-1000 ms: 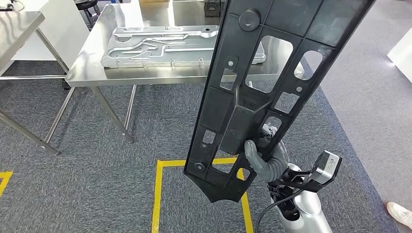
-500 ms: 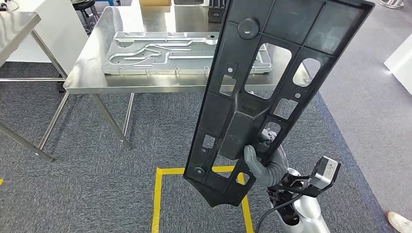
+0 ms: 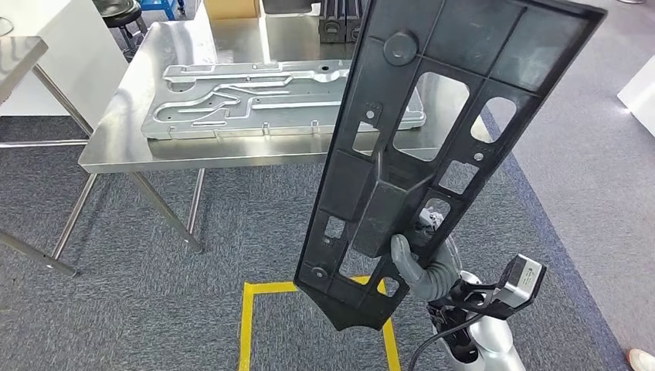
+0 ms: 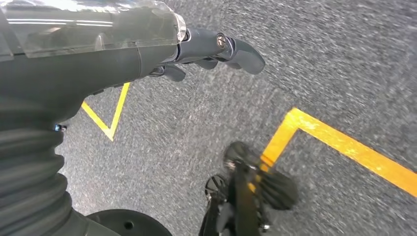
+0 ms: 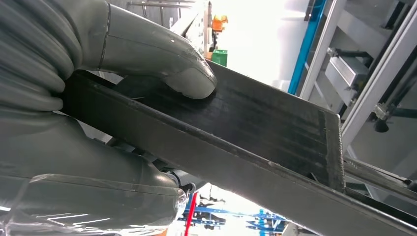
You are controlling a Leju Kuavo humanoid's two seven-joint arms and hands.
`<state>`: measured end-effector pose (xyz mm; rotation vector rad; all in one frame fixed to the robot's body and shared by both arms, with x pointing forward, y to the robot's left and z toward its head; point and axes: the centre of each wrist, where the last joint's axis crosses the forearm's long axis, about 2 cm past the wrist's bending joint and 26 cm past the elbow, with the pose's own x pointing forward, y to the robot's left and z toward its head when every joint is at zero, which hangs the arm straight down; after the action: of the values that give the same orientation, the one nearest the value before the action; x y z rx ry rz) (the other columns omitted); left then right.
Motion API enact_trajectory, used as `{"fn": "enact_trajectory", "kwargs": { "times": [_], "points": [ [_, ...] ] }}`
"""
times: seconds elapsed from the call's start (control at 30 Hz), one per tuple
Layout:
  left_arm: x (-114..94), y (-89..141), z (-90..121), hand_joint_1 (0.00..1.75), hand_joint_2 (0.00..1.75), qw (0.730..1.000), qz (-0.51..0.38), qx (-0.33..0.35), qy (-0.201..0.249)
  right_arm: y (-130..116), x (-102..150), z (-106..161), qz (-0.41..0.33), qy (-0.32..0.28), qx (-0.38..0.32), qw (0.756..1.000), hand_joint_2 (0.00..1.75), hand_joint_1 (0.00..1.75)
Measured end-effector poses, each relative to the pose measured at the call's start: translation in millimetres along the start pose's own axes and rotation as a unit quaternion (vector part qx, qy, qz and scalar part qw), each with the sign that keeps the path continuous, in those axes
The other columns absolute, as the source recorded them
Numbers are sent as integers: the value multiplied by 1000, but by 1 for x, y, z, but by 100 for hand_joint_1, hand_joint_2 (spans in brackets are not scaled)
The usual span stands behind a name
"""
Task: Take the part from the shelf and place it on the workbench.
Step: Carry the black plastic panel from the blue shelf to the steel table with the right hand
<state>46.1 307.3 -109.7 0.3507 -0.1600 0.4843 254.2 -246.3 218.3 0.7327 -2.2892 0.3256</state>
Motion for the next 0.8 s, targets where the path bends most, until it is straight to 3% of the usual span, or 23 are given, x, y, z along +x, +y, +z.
{"fn": "enact_trajectory", "kwargs": {
  "times": [0.8],
  "points": [
    [0, -6, 2, 0, 175, 1000, 0, -8, 1, -2, 0, -3, 2, -2, 10, 1000, 175, 175]
  ]
}}
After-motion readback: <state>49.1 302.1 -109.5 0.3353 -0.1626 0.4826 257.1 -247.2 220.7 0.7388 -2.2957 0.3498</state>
